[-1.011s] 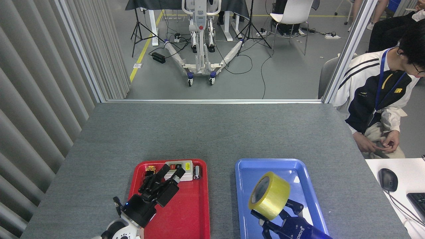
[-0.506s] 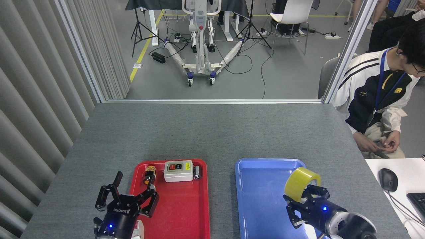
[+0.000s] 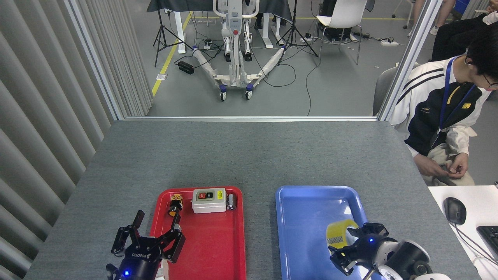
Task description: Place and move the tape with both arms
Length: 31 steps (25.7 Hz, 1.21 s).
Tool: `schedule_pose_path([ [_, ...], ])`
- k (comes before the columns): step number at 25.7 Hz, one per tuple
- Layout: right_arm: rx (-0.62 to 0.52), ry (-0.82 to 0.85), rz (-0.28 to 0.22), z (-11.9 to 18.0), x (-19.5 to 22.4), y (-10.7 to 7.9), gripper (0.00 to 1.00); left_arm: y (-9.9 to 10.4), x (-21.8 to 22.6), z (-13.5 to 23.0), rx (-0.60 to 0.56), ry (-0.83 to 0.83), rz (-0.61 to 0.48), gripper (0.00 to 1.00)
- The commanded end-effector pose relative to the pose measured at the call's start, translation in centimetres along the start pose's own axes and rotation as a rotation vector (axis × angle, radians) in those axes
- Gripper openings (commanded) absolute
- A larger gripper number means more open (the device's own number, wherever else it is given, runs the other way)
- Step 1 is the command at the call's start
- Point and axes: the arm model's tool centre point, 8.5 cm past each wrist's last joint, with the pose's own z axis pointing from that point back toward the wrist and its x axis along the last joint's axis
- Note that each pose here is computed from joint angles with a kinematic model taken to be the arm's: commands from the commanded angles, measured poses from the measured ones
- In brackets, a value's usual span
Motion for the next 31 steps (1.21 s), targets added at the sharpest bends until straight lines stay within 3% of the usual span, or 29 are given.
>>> schedule_pose_path([
  [1, -0.006, -0.009, -0.002, -0.1, 0.3, 0.0, 1.0, 0.0, 0.1, 0.0, 0.002, 0.004, 0.013, 1.0],
  [7, -0.082, -0.043, -0.047, 0.0, 0.6, 0.3, 1.0, -0.1, -0.1, 0.1, -0.003, 0.009, 0.011, 1.0],
  [9, -0.18, -0.029, -0.11, 0.4, 0.1, 0.0, 1.0, -0.3, -0.1, 0.2, -0.006, 0.008, 0.012, 1.0],
  [12, -0.437, 0.047, -0.227, 1.3, -1.0, 0.1, 0.98, -0.5, -0.2, 0.5, -0.016, 0.013, 0.012, 1.0],
  [14, -0.683, 0.119, -0.245, 2.3, -1.3, -0.5, 0.98, -0.5, -0.2, 0.5, -0.016, 0.013, 0.012, 1.0],
  [16, -0.807, 0.227, -0.229, 2.7, -1.1, -0.4, 0.96, -0.5, -0.2, 0.5, -0.018, 0.013, 0.012, 1.0],
  [17, -0.817, 0.294, -0.234, 2.5, -0.8, -0.1, 0.96, -0.6, -0.3, 0.6, -0.022, 0.017, 0.017, 1.0],
  [19, -0.785, 0.427, -0.316, 1.9, -0.2, 0.7, 0.96, -1.0, -0.5, 0.7, -0.033, 0.022, 0.035, 1.0],
  [21, -0.774, 0.466, -0.362, 1.4, 0.7, 0.6, 0.96, -1.0, -0.6, 0.7, -0.035, 0.021, 0.041, 1.0],
  [27, -0.766, 0.537, -0.421, 1.3, 1.0, 0.8, 0.96, -1.1, -0.6, 0.8, -0.04, 0.019, 0.042, 1.0],
  [31, -0.772, 0.537, -0.434, 1.2, 1.3, 1.3, 0.99, -1.1, -0.6, 0.9, -0.041, 0.019, 0.042, 1.0],
])
